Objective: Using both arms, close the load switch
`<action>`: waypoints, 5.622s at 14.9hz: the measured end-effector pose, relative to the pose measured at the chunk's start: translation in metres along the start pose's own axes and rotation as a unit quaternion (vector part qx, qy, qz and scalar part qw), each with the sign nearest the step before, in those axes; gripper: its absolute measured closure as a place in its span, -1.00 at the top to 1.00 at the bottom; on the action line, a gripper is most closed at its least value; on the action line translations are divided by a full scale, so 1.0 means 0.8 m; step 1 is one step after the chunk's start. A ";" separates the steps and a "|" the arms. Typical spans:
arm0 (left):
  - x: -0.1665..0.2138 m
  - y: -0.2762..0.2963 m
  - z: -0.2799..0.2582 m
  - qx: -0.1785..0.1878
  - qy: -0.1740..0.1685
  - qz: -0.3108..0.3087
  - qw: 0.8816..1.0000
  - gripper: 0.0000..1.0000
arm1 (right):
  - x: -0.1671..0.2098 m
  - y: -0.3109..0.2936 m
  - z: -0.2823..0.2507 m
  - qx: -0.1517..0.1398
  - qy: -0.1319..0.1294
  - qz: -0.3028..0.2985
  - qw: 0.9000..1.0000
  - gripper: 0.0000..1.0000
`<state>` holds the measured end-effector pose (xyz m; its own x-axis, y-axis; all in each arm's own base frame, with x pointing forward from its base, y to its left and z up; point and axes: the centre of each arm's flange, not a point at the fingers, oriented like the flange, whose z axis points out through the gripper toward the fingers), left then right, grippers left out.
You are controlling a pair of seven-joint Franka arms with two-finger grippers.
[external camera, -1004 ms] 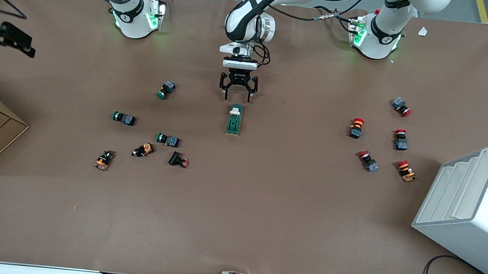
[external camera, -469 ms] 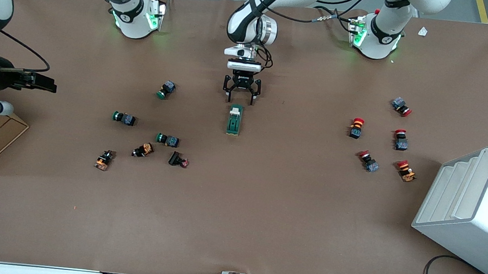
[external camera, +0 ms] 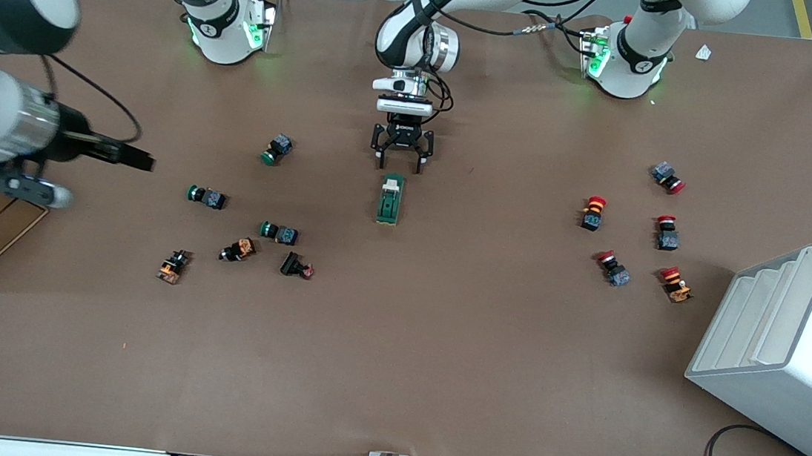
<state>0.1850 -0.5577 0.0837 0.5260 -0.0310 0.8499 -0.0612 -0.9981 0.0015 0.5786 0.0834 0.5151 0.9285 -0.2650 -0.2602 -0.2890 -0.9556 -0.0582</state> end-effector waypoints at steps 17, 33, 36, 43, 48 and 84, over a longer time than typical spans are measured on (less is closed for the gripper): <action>-0.014 0.004 -0.008 0.006 0.025 0.013 1.000 0.92 | -0.128 -0.236 0.354 0.083 0.024 0.157 0.984 1.00; -0.014 0.004 -0.008 0.006 0.026 0.013 1.000 0.93 | -0.185 -0.314 0.454 0.147 0.020 0.194 0.970 1.00; -0.014 0.004 -0.008 0.006 0.026 0.013 1.000 0.93 | -0.201 -0.324 0.477 0.152 0.028 0.194 0.969 1.00; -0.014 0.004 -0.008 0.006 0.026 0.013 1.000 0.93 | -0.193 -0.330 0.478 0.161 0.030 0.204 0.965 1.00; -0.014 0.004 -0.008 0.006 0.026 0.013 1.000 0.93 | -0.189 -0.335 0.480 0.165 0.026 0.211 0.963 1.00; -0.014 0.004 -0.008 0.006 0.026 0.013 1.000 0.93 | -0.098 -0.362 0.436 0.208 0.019 0.244 0.947 1.00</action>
<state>0.1736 -0.5600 0.0773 0.4798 -0.0554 0.8756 -0.0639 -0.9976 -0.0281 0.5083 0.4255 0.2164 0.6663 -0.6738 -0.3194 -0.7452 -0.5868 -0.3168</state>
